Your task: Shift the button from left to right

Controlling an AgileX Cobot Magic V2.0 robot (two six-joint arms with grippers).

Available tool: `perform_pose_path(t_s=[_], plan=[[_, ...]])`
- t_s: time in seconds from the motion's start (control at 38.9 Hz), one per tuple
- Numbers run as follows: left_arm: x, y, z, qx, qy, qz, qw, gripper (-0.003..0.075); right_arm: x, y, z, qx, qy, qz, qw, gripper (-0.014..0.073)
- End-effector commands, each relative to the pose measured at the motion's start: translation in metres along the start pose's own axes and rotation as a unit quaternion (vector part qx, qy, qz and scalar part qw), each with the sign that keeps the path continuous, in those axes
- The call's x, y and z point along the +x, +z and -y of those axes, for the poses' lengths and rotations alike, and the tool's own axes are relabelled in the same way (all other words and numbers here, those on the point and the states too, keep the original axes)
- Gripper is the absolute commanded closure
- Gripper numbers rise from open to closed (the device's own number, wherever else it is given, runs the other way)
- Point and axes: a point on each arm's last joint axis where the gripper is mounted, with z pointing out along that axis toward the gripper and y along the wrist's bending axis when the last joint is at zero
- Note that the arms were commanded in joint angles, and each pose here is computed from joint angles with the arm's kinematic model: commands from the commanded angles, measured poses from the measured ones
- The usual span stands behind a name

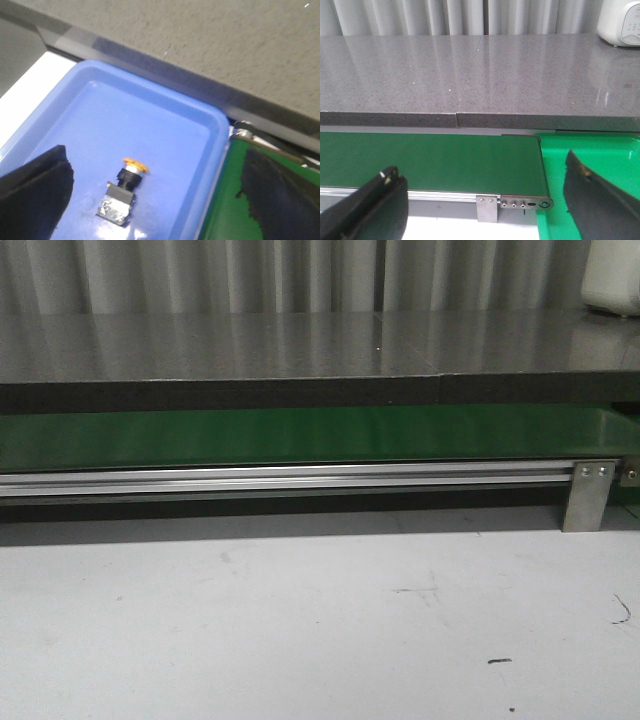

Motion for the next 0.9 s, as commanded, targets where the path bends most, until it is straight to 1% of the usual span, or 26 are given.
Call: perform_pose_path(t_s=[0.0,0.13,0.21,0.28,0.49,0.69,0.75,0.8,0.88], plan=[[-0.018,0.010,-0.009,-0.005,0.022,-0.009,1.000,0.0070,-0.018,-0.001,0.000,0.003,0.001,0.050,0.999,-0.0050],[-0.015,0.047,-0.017,-0.001,0.068,-0.089,0.994,0.0070,-0.018,-0.001,0.000,0.003,0.001,0.050,0.999,-0.0050],[-0.010,0.070,-0.025,0.001,0.073,-0.131,0.989,0.0070,-0.018,-0.001,0.000,0.003,0.001,0.050,0.999,-0.0050],[-0.007,0.086,-0.033,0.001,0.071,-0.160,0.985,0.0070,-0.018,-0.001,0.000,0.003,0.001,0.050,0.999,-0.0050],[0.011,0.126,-0.039,0.019,0.115,-0.210,0.971,0.0070,-0.018,-0.001,0.000,0.003,0.001,0.050,0.999,-0.0050],[0.033,0.155,-0.042,0.024,0.115,-0.242,0.963,0.0071,-0.018,-0.001,0.000,0.003,0.001,0.050,0.999,-0.0050],[0.035,0.158,-0.042,0.025,0.113,-0.244,0.963,0.0087,-0.018,-0.001,0.000,0.003,0.001,0.050,0.999,-0.0050],[0.037,0.160,-0.042,0.025,0.113,-0.247,0.962,0.0129,-0.018,-0.001,0.000,0.003,0.001,0.050,0.999,-0.0050],[0.039,0.162,-0.042,0.025,0.113,-0.249,0.962,0.0242,-0.018,-0.001,0.000,0.003,0.001,0.050,0.999,-0.0050]])
